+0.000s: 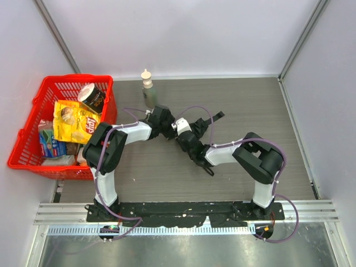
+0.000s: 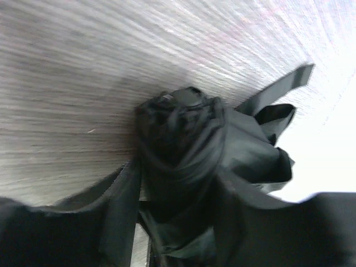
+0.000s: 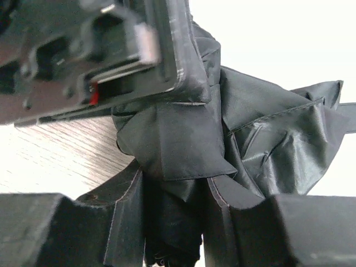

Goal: Put away the umbrella

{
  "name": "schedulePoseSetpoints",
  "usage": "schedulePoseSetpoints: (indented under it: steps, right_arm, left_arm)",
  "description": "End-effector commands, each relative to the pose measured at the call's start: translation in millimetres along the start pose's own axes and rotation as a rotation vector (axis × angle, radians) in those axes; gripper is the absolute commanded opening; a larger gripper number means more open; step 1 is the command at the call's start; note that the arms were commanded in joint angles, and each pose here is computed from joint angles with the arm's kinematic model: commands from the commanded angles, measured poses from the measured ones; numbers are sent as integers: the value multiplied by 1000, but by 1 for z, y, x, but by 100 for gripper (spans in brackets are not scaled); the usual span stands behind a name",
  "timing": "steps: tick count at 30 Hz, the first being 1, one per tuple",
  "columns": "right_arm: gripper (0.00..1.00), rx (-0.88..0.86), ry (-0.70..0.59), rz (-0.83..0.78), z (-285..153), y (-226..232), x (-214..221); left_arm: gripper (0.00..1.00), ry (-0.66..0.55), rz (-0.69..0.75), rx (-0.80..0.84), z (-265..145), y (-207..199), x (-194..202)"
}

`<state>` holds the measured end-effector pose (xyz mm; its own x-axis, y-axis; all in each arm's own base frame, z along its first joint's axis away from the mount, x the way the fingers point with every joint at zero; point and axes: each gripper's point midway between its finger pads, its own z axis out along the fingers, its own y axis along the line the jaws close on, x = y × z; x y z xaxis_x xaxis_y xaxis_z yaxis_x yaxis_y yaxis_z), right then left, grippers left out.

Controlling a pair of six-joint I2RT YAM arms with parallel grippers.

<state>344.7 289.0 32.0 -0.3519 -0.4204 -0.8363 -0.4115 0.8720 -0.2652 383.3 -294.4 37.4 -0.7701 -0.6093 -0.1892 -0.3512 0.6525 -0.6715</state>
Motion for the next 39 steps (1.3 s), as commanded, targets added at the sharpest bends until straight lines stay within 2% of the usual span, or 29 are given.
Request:
schedulePoseSetpoints:
  steps: [1,3,7,10,15,16,19,24,32,35,36,39]
  right_arm:
    - [1,-165,218,219,-3,25,72]
    - [1,-236,222,320,-4,29,76]
    - [1,-398,219,515,-13,36,75]
    - [1,-563,220,660,-22,46,71]
    - [1,-717,228,943,-30,40,62]
    - [1,-765,195,967,-32,37,52]
    - [1,-810,209,1084,-33,38,47]
    - [1,-812,261,1201,-25,39,48]
    - [2,-832,316,1288,-20,40,56]
    - [16,-807,332,1271,-22,38,61]
    - [22,-775,348,1246,-21,36,65]
    - [33,-702,372,1129,-19,28,70]
  left_arm:
    - [64,74,63,-281,-7,86,26]
    - [74,72,75,-242,-6,80,26]
    - [81,75,92,-189,-7,73,28]
    - [83,73,109,-181,-6,73,27]
    - [82,104,121,-153,1,72,33]
    - [80,111,124,-145,2,71,34]
    - [74,120,126,-137,5,70,36]
    - [59,121,137,-132,6,71,44]
    - [12,107,131,-157,8,88,48]
    - [0,106,126,-159,7,92,49]
    - [0,105,123,-161,6,93,49]
    - [0,108,120,-158,6,93,50]
